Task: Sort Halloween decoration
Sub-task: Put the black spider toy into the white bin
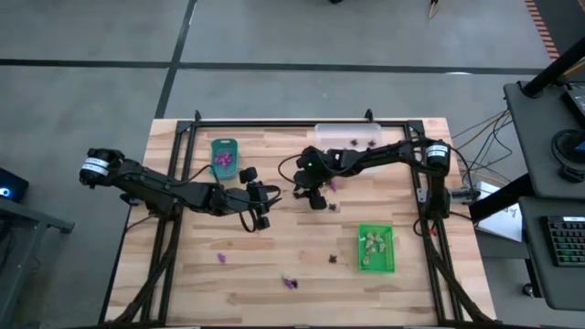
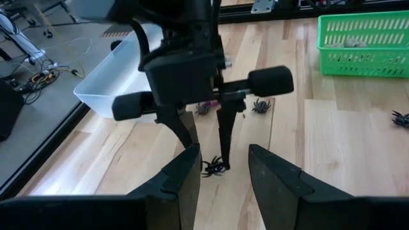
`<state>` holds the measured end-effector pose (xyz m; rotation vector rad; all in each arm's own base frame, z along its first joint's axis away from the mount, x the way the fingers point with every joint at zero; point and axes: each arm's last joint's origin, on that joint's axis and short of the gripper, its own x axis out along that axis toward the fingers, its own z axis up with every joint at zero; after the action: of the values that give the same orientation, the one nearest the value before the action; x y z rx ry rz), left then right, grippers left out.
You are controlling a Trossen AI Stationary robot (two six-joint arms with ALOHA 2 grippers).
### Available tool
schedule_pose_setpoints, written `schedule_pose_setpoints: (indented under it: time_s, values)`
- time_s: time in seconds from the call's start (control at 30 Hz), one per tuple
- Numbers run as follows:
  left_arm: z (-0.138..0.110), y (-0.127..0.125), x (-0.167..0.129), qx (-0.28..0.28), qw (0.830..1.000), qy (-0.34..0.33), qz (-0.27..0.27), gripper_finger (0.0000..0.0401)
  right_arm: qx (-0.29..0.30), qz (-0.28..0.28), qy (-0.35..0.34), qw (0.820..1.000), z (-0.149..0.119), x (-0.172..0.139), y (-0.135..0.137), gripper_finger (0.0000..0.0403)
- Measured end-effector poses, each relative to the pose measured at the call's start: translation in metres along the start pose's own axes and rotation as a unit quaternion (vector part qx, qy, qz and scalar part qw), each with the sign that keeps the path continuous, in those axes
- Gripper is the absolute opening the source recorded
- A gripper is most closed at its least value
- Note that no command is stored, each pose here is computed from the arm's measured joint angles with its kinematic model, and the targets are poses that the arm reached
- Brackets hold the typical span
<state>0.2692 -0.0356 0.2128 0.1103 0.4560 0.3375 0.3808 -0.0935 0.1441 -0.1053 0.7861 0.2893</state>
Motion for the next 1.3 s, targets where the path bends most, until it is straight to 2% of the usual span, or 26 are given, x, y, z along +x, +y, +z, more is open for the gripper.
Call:
schedule_pose_setpoints:
  time_s: [0.17, 0.43, 0.67, 0.77, 0.87, 1.07, 1.13, 1.23, 1.3]
  values:
    - [0.000, 0.000, 0.000, 0.000, 1.000, 0.000, 0.000, 0.0116, 0.001, -0.003, -0.003, 1.000, 0.007, -0.017, 0.001, 0.0120]
    - [0.001, 0.000, 0.000, -0.002, 1.000, -0.003, 0.000, 0.0116, 0.027, -0.045, -0.014, 0.999, 0.015, -0.077, -0.014, 0.0118]
    - [0.001, 0.000, 0.000, -0.002, 1.000, -0.004, 0.000, 0.0116, 0.092, -0.153, 0.012, 0.984, -0.004, -0.131, -0.047, 0.0119]
    - [0.001, 0.000, 0.000, -0.003, 1.000, -0.004, 0.000, 0.0116, 0.160, -0.202, 0.027, 0.966, -0.021, -0.147, -0.066, 0.0116]
    - [0.001, 0.000, 0.000, -0.003, 1.000, -0.005, 0.000, 0.0116, 0.250, -0.224, 0.039, 0.941, -0.042, -0.157, -0.082, 0.0117]
    - [0.001, 0.000, 0.000, -0.003, 1.000, -0.005, 0.000, 0.0116, 0.426, -0.226, 0.076, 0.873, -0.083, -0.156, -0.101, 0.0118]
    - [0.001, 0.000, 0.000, -0.003, 1.000, -0.005, 0.000, 0.0116, 0.450, -0.226, 0.084, 0.860, -0.090, -0.154, -0.104, 0.0123]
    - [0.001, 0.000, 0.000, -0.003, 1.000, -0.005, 0.000, 0.0116, 0.458, -0.230, 0.087, 0.854, -0.092, -0.150, -0.105, 0.0137]
    - [0.001, 0.000, 0.000, -0.003, 1.000, -0.005, 0.000, 0.0116, 0.457, -0.251, 0.095, 0.848, -0.093, -0.150, -0.106, 0.0153]
